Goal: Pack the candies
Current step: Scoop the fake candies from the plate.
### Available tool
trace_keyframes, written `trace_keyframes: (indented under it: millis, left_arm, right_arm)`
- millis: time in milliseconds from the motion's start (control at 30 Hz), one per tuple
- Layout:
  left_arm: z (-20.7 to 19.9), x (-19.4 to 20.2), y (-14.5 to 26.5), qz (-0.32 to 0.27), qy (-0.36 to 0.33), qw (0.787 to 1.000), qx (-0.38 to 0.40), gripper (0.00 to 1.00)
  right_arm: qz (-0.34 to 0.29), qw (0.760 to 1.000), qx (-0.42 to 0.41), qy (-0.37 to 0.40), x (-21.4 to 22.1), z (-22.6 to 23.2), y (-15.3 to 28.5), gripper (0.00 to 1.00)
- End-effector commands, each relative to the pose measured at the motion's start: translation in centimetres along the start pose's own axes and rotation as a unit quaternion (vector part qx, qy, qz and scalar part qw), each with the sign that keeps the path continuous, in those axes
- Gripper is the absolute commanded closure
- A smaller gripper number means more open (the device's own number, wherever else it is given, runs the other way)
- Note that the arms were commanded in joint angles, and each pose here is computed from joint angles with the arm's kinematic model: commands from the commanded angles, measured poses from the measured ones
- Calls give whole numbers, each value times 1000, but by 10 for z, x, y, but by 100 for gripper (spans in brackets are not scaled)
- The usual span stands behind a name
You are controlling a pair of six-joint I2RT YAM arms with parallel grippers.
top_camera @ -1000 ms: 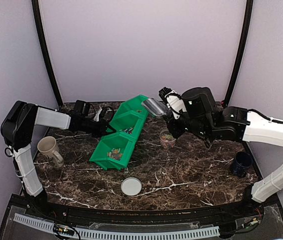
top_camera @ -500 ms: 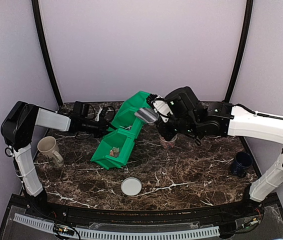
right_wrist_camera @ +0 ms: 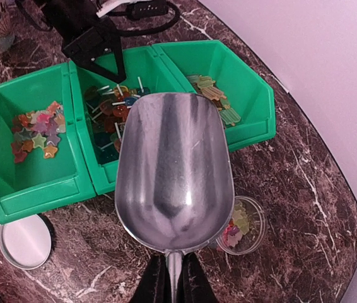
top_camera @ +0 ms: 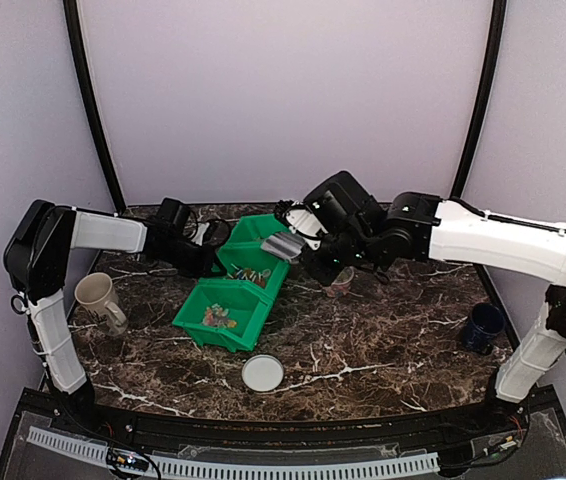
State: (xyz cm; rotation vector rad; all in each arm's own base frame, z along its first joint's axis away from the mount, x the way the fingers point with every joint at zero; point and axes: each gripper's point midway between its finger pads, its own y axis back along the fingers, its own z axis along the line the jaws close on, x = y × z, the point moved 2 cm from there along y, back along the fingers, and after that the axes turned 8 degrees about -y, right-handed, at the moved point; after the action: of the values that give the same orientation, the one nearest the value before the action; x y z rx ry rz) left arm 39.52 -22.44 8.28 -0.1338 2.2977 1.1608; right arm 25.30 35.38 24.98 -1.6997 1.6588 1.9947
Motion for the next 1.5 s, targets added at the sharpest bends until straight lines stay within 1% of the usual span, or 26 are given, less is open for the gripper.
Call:
trace_keyframes:
  millis: [0,100,400,500,667,767,900,1167,1333,1467]
  left_arm:
    - [-40,-35,24,-42,-79,996,10,100]
    - [-42,-35,25,-40,-86,995,0,100]
    - [-36,-42,34,-39,-103,992,-64,100]
    - [-38,-46,38,-40,-110,990,-76,100]
    - [-41,-48,42,-42,-121,988,-84,100]
    - [-42,-49,44,-45,-128,986,-92,100]
    - [-46,-50,48,-49,-133,985,-93,100]
    - [-55,-53,53,-65,-147,984,-83,100]
    - [-67,-58,60,-88,-160,981,-65,100]
    - [-73,-58,62,-95,-166,980,-52,100]
  right_arm:
    - [66,997,-1,38,15,7,-16,100]
    - [93,994,4,54,22,8,-25,100]
    - [153,984,3,89,33,17,-51,100]
    - [165,981,3,101,34,21,-61,100]
    - [168,979,-15,114,24,31,-74,100]
    - [185,975,-14,125,26,34,-83,100]
    - [204,969,-16,140,30,37,-95,100]
    - [218,962,-34,161,27,49,-116,100]
    - [225,957,-66,170,36,63,-135,100]
    - [222,954,-98,173,43,76,-151,100]
